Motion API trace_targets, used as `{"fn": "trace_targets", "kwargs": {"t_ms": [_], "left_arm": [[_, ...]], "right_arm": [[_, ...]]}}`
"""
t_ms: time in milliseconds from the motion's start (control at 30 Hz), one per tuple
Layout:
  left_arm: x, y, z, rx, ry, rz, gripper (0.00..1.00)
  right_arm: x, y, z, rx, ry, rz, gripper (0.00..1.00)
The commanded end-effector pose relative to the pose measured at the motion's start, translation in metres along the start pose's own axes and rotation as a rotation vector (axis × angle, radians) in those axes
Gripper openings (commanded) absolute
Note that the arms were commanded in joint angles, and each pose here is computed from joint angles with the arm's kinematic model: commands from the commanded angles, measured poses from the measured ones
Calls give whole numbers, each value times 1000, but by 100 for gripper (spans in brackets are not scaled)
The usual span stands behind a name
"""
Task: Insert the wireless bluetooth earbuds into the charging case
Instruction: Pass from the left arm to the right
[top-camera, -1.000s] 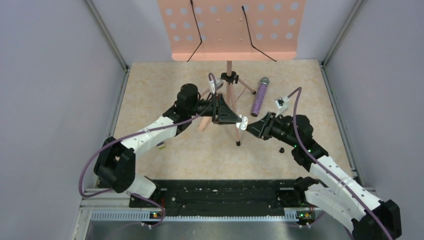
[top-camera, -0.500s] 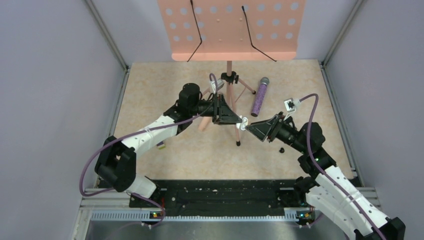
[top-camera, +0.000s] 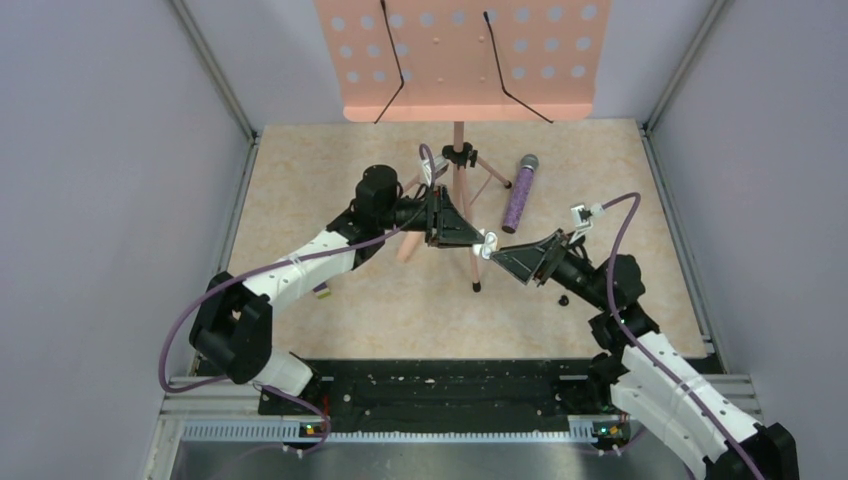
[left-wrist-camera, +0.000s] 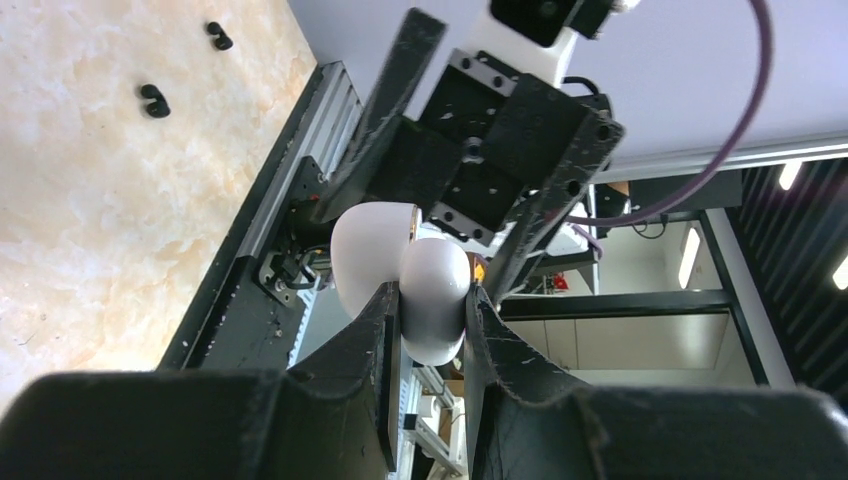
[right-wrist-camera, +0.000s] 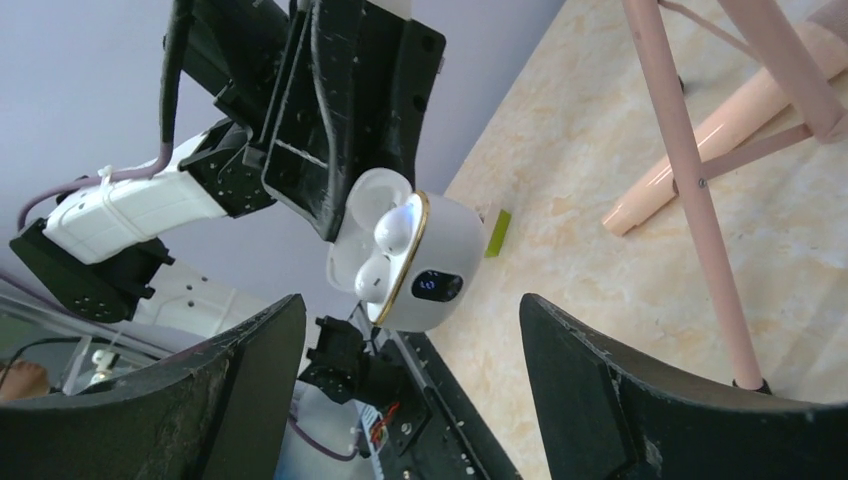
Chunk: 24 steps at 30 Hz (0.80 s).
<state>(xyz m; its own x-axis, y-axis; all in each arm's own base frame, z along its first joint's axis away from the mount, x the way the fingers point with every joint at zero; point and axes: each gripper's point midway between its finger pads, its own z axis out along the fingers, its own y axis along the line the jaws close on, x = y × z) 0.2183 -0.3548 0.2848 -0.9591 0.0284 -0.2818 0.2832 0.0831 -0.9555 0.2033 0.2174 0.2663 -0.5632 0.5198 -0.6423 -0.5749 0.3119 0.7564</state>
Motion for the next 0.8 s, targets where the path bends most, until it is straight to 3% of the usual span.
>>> {"fn": "trace_targets", "kwargs": {"t_ms": [0, 400, 767], "left_arm": [[-2, -37, -4, 105, -3, 89, 0], [2, -47, -2, 163, 20, 75, 0], [3, -36, -1, 113, 24, 85, 0]], "right_arm": [[-12, 26, 0, -132, -50, 11, 79], [-13, 49, 5, -286, -25, 24, 83], [-22, 75, -4, -350, -39, -30, 83]]}}
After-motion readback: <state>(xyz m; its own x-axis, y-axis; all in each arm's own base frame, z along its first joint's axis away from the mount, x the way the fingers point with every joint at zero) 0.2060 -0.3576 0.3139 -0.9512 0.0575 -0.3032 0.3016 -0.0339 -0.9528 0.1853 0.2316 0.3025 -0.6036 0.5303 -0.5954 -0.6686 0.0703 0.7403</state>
